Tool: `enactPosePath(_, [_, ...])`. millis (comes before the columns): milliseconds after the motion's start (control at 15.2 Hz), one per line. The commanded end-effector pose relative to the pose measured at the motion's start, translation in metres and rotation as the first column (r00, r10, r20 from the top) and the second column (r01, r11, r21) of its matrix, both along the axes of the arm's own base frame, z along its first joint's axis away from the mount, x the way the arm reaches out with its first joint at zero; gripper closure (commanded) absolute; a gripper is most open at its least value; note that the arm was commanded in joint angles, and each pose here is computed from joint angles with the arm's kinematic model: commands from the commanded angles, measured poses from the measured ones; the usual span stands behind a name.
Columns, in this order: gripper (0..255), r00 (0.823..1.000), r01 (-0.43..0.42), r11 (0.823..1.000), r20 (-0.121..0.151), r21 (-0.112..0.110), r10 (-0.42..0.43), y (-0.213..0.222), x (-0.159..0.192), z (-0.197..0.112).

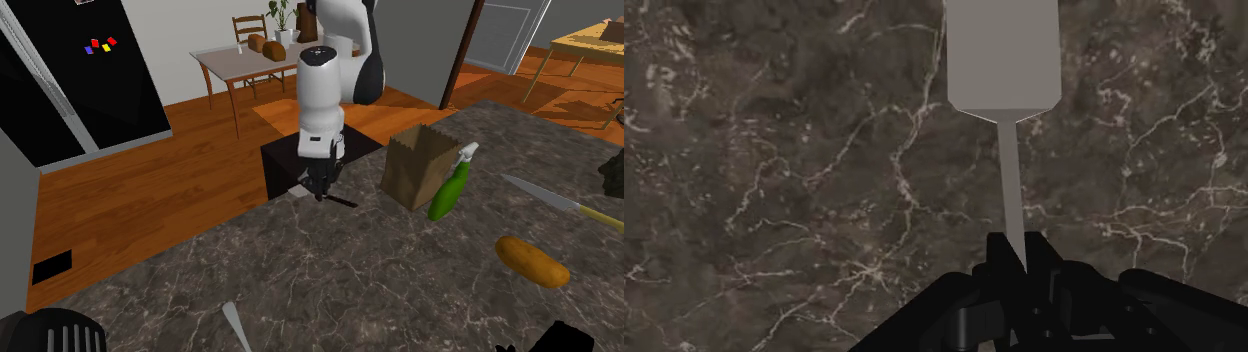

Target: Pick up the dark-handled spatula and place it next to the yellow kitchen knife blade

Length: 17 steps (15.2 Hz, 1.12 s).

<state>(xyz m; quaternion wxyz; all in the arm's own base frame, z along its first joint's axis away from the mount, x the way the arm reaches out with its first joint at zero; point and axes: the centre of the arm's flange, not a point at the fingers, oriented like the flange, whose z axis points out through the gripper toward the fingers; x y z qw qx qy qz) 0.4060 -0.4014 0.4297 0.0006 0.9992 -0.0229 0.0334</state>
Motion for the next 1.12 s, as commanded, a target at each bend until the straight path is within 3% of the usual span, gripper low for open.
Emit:
enactPosePath(0, [255,1.000,0.000,1.000,0.000,0.000,0.000,-0.001,-0.001,0.009])
enactPosePath(330, [255,1.000,0.000,1.000,0.000,0.000,0.000,-0.001,-0.001,0.033])
enactPosePath(1056, [255,1.000,0.000,1.000,0.000,0.000,0.000,0.141,0.026,0.033])
